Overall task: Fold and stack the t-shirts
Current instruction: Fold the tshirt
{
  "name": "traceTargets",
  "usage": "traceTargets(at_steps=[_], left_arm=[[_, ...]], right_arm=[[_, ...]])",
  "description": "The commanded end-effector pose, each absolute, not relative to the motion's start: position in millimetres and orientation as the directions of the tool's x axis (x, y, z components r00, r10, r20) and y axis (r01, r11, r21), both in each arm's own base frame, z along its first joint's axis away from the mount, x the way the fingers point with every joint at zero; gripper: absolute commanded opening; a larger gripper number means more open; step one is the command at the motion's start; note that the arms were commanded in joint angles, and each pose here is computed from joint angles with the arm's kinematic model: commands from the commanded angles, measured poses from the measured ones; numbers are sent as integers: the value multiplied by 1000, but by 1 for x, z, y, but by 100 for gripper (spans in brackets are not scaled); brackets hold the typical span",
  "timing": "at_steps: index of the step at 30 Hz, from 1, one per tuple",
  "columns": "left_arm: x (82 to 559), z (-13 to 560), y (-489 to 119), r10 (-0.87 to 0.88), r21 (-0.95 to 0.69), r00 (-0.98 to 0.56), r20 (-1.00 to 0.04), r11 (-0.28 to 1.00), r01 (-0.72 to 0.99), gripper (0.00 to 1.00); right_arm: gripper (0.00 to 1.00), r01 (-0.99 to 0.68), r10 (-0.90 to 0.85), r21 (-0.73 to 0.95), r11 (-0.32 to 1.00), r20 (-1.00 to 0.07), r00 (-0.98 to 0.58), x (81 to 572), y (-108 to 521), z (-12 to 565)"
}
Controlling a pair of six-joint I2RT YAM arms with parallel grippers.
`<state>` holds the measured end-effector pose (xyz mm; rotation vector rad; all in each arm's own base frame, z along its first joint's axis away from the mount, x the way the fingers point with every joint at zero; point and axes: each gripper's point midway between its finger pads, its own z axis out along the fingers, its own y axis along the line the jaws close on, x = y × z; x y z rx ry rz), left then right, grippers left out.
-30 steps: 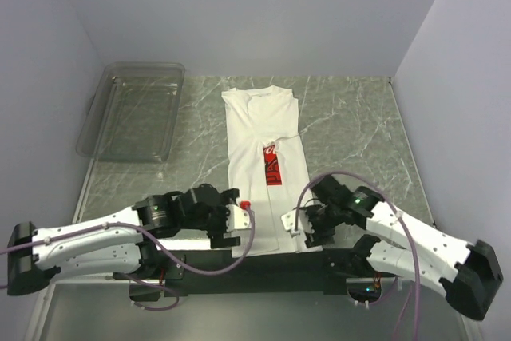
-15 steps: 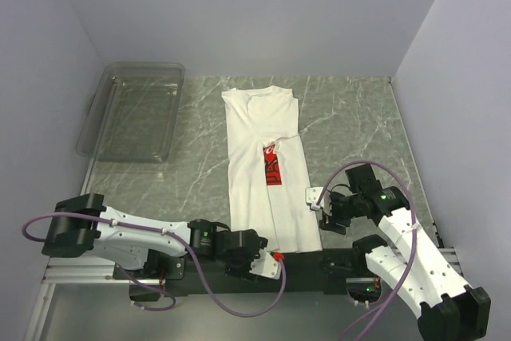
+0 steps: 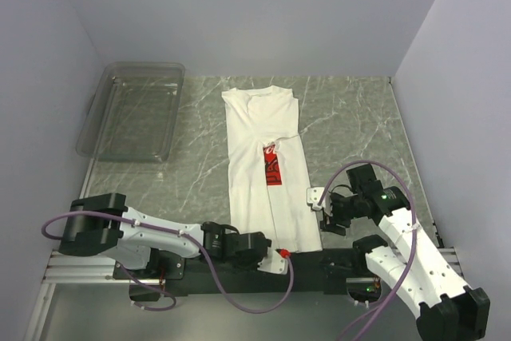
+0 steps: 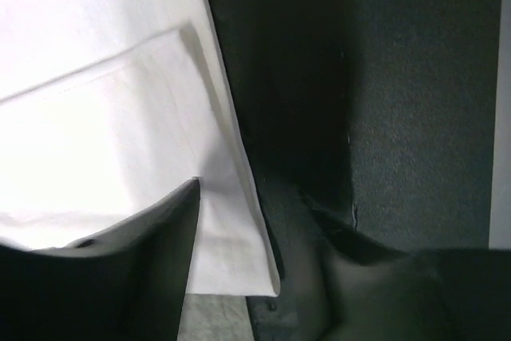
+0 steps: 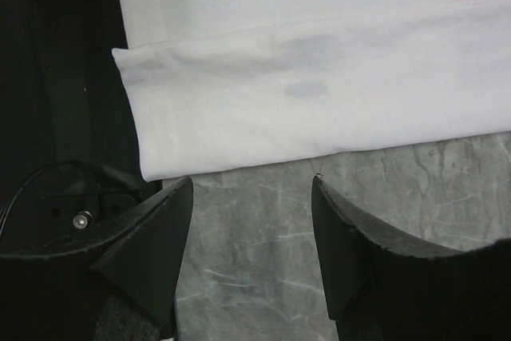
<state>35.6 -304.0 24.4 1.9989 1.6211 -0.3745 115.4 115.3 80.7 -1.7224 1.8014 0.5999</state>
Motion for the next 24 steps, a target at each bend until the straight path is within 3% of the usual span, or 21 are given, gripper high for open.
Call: traceTargets(at_steps=[1,10,13,16,20,23,24], left_arm=[[41,8,-294,848,247,231,-476,-122,961,42],[66,-3,-281,893,321,204,-402,-71,945,18],[69,0,-283,889,332,198,-413,-55,942,1],[69,13,-291,863,321,189,-468,-33,946,1],[67,39,-304,799,273,170,-577,-8,962,1],[67,48,-306,774,243,152,-615,2,970,1],[66,50,-307,770,236,151,-620,0,972,1]], right_arm=[[68,-993,-719,-100,60,-695,27,121,119,96],[68,-994,-724,-97,48,-689,32,118,118,95],[68,-995,-734,-90,32,-679,38,116,116,92],[68,-996,-748,-85,-14,-661,67,111,113,87],[73,-978,-717,-100,-181,-668,201,94,117,80],[73,-972,-722,-43,-230,-662,200,84,126,73],[73,-955,-707,-75,-288,-655,265,85,139,72]])
